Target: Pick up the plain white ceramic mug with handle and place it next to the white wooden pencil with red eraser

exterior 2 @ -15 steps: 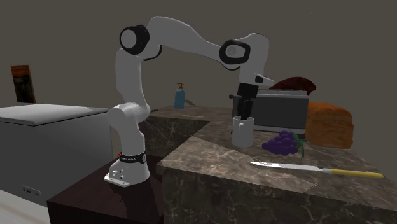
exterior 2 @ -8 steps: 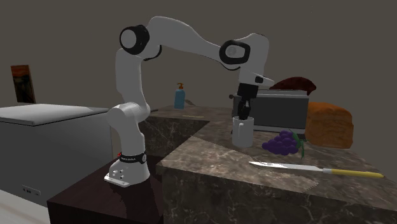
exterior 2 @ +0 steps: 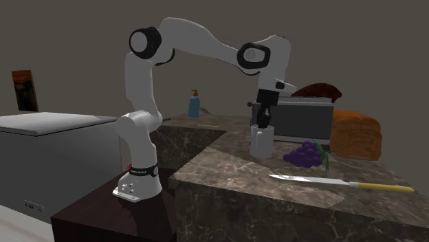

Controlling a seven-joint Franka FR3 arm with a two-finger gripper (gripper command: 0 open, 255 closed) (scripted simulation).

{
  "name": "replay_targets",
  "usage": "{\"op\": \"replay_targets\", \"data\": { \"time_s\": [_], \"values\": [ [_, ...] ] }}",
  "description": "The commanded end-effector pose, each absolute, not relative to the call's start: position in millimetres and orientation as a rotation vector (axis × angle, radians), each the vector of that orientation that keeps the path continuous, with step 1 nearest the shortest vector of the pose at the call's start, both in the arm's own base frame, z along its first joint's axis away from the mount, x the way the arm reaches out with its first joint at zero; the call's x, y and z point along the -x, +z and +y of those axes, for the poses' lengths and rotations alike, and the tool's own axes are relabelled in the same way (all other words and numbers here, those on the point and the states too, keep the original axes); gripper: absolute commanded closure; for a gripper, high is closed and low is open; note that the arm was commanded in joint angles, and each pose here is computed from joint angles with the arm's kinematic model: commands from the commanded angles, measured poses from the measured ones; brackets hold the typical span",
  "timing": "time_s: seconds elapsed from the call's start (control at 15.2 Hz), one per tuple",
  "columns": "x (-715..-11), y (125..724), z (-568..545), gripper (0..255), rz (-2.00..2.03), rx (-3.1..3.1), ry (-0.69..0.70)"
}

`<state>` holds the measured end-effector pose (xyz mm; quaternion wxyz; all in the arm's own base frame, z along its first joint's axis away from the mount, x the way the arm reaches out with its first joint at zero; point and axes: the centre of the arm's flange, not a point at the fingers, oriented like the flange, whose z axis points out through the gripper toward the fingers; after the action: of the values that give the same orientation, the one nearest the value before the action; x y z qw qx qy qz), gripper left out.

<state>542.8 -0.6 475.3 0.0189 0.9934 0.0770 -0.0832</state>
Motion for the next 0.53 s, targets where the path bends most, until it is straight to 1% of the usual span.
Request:
{"op": "replay_targets", "data": {
  "time_s": [0.0, 0.46],
  "values": [
    [-543, 483, -1, 255, 0.239, -3.084, -0.258],
    [-543, 520, -1, 255, 0.239, -3.084, -0.258]
  ]
}}
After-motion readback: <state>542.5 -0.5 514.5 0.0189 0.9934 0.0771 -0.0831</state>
